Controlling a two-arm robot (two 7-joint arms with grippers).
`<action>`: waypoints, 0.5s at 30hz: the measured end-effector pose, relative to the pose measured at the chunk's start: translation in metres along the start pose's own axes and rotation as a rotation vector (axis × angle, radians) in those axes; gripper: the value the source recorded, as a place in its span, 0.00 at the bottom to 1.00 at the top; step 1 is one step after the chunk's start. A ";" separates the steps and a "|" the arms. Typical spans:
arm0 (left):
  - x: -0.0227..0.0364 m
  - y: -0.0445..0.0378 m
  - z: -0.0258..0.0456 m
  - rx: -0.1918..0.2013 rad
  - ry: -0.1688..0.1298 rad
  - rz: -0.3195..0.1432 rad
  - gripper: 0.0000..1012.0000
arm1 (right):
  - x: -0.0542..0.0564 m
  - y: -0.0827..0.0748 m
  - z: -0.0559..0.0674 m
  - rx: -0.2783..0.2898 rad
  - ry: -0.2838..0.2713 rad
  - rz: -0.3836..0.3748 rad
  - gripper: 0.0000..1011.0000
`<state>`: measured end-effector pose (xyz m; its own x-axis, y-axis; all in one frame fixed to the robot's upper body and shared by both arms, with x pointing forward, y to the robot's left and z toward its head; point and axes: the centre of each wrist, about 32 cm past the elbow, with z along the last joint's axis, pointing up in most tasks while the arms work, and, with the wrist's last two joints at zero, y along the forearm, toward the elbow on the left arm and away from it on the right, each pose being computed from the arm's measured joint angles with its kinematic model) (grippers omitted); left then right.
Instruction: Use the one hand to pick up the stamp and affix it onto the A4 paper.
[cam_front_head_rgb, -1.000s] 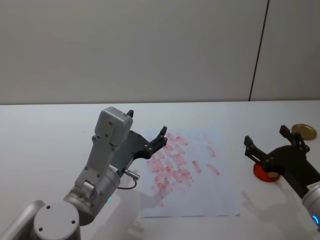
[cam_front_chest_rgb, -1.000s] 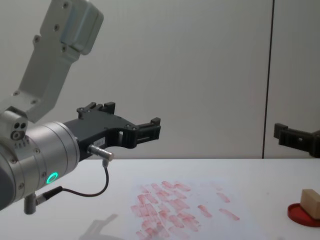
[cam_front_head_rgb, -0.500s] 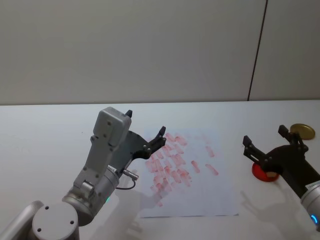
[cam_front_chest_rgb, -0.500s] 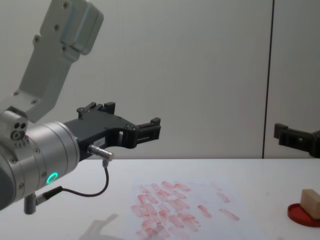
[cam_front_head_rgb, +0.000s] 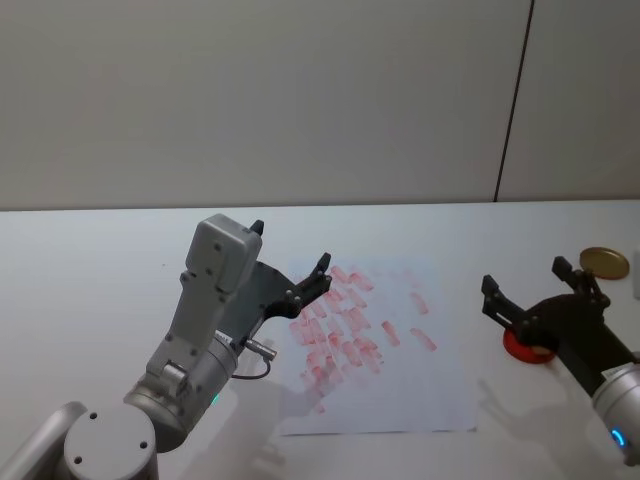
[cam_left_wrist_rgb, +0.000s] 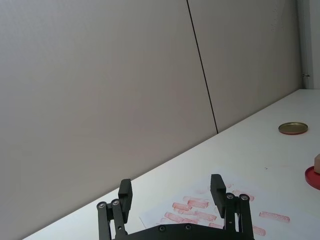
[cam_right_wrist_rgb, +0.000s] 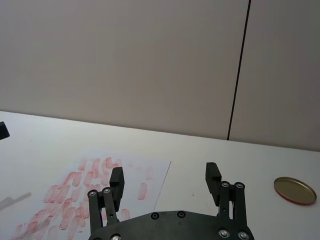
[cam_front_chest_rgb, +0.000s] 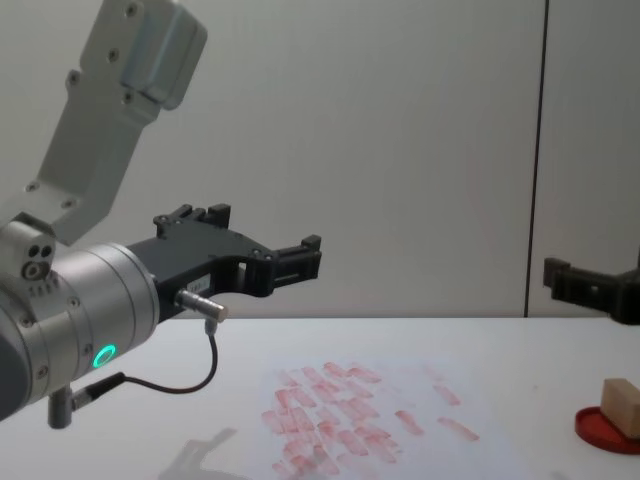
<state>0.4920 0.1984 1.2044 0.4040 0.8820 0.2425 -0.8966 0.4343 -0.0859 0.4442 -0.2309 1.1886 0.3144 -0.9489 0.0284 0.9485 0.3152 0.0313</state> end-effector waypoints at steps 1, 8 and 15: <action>0.0000 0.0000 0.0000 0.000 0.000 0.000 0.98 | -0.002 0.001 0.000 -0.012 0.005 -0.008 0.99; 0.0000 0.0000 0.0000 0.000 0.000 0.000 0.98 | -0.013 0.009 0.001 -0.077 0.034 -0.068 0.99; 0.0000 0.0000 0.0000 0.000 0.000 0.000 0.98 | -0.024 0.022 0.000 -0.162 0.070 -0.146 0.99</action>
<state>0.4920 0.1984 1.2044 0.4040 0.8820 0.2425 -0.8966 0.4343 -0.0859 0.4571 -0.2011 1.1888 0.1695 -0.9849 -0.0344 0.9762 0.1726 -0.1315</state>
